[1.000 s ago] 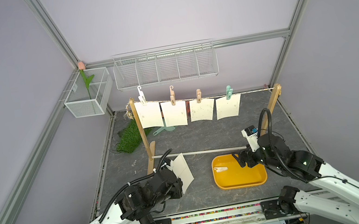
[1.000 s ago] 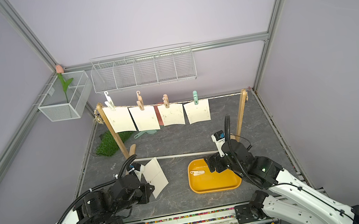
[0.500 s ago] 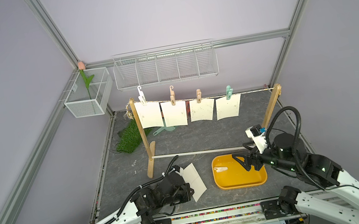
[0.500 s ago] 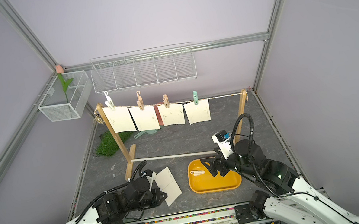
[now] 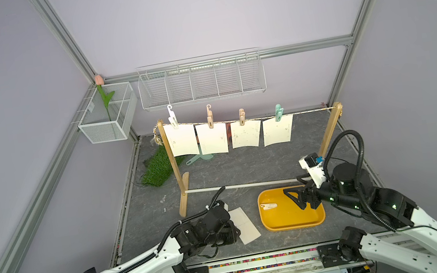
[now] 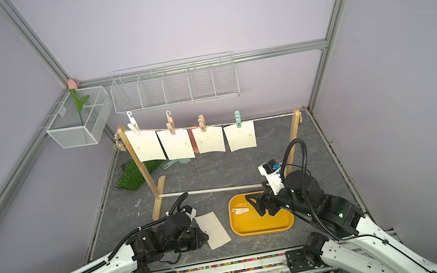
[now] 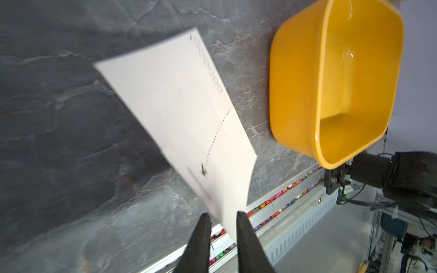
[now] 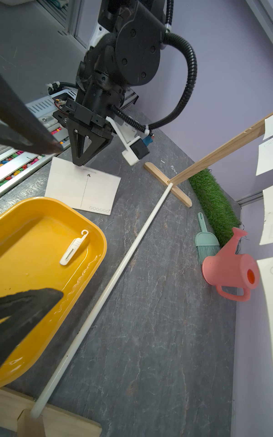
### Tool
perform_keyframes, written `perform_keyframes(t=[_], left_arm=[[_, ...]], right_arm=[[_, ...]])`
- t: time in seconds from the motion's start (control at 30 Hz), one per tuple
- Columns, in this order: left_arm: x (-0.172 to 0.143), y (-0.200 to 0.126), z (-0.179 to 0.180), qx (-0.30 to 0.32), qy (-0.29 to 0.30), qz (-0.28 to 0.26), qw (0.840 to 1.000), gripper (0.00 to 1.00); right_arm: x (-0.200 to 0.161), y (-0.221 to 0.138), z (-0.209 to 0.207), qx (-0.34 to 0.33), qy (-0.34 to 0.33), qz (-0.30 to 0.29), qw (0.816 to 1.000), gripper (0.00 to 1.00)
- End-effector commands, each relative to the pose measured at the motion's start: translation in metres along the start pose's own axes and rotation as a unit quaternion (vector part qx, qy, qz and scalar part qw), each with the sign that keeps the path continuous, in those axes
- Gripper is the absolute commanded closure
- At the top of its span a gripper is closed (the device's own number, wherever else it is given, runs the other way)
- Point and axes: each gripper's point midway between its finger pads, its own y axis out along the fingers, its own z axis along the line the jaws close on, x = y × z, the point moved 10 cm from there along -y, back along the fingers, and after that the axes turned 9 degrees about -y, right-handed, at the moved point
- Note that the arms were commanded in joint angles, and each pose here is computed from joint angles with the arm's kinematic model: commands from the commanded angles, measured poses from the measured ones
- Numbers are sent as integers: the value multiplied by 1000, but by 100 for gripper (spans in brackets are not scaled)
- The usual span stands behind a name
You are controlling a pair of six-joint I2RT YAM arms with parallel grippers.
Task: Remove the postcards from the strings
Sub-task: Place the postcard at the center of the board, then pinch the postcard on the clothesline.
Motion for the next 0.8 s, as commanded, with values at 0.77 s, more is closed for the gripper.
perform_keyframes(t=[0.77], left_arm=[[69,-148,-173,-225,426,-344,806,44]], right_arm=[[174,-102,33,42,247,-186,950,11]])
